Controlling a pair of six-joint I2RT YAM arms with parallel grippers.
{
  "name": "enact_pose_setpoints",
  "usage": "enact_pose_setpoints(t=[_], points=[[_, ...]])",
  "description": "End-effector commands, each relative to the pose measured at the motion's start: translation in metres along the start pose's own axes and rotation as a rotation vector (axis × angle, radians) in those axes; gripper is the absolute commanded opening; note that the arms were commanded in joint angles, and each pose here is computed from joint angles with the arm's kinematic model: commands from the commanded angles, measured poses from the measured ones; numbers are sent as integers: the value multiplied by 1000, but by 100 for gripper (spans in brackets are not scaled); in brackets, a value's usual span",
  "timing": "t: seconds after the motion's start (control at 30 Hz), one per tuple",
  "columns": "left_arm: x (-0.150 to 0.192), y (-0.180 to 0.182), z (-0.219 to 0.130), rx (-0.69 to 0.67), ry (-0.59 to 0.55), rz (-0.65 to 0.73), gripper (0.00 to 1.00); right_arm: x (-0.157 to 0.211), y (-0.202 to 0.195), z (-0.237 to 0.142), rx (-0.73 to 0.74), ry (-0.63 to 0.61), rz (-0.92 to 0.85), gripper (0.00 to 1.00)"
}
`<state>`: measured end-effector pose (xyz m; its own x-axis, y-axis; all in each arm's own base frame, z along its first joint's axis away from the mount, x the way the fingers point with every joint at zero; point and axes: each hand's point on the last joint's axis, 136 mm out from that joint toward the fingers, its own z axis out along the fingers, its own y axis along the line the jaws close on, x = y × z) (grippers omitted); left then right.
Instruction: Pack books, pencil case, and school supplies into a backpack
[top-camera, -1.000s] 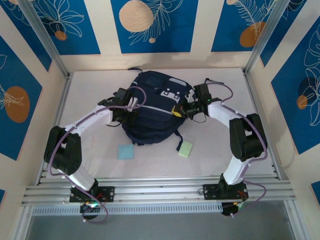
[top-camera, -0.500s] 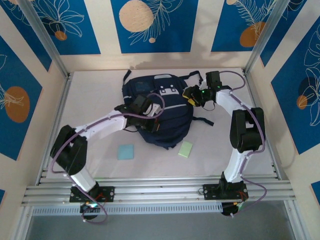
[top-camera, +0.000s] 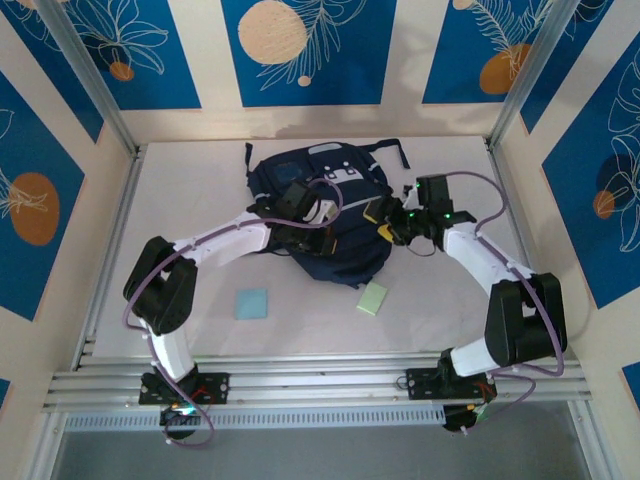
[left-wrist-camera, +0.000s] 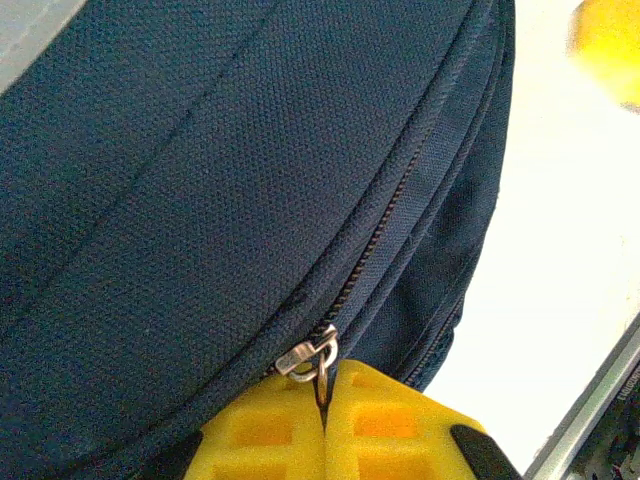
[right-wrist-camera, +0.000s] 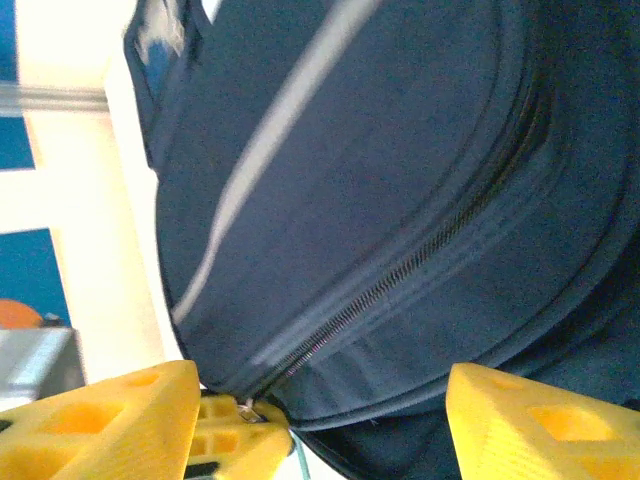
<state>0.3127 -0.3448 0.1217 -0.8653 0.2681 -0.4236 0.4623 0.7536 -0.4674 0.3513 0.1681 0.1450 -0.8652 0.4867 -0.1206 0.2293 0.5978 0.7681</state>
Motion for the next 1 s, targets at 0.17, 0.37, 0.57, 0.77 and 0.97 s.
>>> enact_pose_setpoints(t=[0.17,0.37,0.57,0.77,0.97], points=[[1,-36,-4,99,-39,81,0,-4,13,44,-28,-18,60,64],[14,-25,-7,53,-14,116,0,-21,2,54,29,-78,52,16],[29,19,-18,-135,50,160,0,-21,-5,51,30,-79,24,0],[22,96,-55,-388,33,167,0,-17,-5,45,35,-44,-32,0],[-7,144,-77,-472,-50,123,0,-7,-2,45,67,23,-135,0]])
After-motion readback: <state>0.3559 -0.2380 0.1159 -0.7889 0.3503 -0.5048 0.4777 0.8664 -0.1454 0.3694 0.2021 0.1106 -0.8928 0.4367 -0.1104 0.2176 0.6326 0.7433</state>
